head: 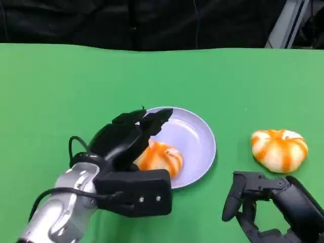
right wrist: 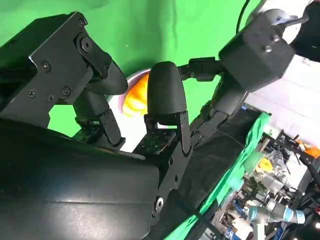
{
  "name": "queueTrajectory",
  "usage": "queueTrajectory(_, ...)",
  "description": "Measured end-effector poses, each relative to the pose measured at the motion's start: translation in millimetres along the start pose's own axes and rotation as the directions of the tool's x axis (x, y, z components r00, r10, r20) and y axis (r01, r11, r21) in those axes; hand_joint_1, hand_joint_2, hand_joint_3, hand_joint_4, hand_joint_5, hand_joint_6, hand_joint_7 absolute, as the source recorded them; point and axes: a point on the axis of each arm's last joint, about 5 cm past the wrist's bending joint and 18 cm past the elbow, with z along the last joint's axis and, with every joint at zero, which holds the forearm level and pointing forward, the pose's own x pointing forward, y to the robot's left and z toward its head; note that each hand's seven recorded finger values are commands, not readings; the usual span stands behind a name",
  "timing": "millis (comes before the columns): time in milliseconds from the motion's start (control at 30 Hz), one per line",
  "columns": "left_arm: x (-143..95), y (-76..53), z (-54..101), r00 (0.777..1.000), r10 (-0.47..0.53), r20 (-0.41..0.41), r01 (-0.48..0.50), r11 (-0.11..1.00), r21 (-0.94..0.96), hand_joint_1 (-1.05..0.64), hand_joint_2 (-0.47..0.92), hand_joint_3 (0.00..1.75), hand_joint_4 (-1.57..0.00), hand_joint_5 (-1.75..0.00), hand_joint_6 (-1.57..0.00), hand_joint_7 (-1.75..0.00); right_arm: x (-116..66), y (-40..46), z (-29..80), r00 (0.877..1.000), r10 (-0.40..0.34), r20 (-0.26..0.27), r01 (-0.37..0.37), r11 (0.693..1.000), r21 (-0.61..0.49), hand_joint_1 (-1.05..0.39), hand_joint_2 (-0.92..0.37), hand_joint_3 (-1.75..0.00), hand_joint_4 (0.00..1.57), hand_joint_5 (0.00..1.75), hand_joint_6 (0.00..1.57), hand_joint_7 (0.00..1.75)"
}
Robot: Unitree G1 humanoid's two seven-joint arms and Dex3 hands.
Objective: Grasp the bread from the table and place it into the plate.
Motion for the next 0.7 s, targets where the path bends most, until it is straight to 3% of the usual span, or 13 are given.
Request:
queueTrajectory(233, -37, 9.9, -16.8, 0.984, 0.174, 0.045, -0.164, 0.972, -0.166, -0.44, 0.92, 0.17, -0.45, -0.30, -0.22, -0.09, -0.2, 0.7, -0.1, 1.000, 0.003, -0.003, -0.003, 1.000, 0.003, 0.08, -0.31, -1.39, 0.87, 1.65, 0.79, 1.33)
queueTrajectory(367, -60, 4.6, -25.2, 0.947, 0.317, 0.056, -0.298, 0.928, -0.223, -0.25, 0.92, 0.17, -0.72, -0.70, -0.78, -0.22, 0.3, 0.9, 0.2, 1.000, 0.001, 0.003, -0.001, 1.000, 0.001, 0.08, -0.32, -1.39, 0.87, 1.66, 0.79, 1.33)
queueTrajectory(467, -75, 4.2, -29.9, 0.901, 0.421, 0.103, -0.388, 0.890, -0.241, -0.19, 0.92, 0.20, -0.87, -0.85, -1.00, -0.28, 0.1, 1.2, 0.4, 1.000, 0.001, 0.003, -0.002, 1.000, 0.002, 0.08, -0.32, -1.39, 0.86, 1.66, 0.79, 1.33)
queueTrajectory(567, -89, 4.1, -34.2, 0.869, 0.484, 0.103, -0.444, 0.855, -0.269, -0.10, 0.91, 0.22, -0.96, -0.92, -1.12, -0.32, -0.2, 1.2, 0.6, 1.000, 0.001, 0.003, -0.001, 1.000, 0.003, 0.08, -0.31, -1.39, 0.86, 1.66, 0.79, 1.33)
queueTrajectory(633, -97, 1.0, -34.6, 0.850, 0.520, 0.085, -0.473, 0.825, -0.309, -0.05, 0.67, 0.75, -0.95, -1.20, -1.13, -0.49, -0.3, 1.0, 0.6, 1.000, 0.000, 0.003, 0.000, 1.000, 0.002, 0.08, -0.32, -1.38, 0.86, 1.66, 0.79, 1.33)
queueTrajectory(700, -104, -2.4, -32.5, 0.836, 0.546, 0.058, -0.496, 0.797, -0.344, 0.01, 0.52, 1.08, -0.96, -1.39, -1.09, -0.73, -0.3, 0.5, 0.7, 1.000, -0.001, 0.003, 0.001, 1.000, 0.001, 0.09, -0.33, -1.37, 0.87, 1.66, 0.78, 1.32)
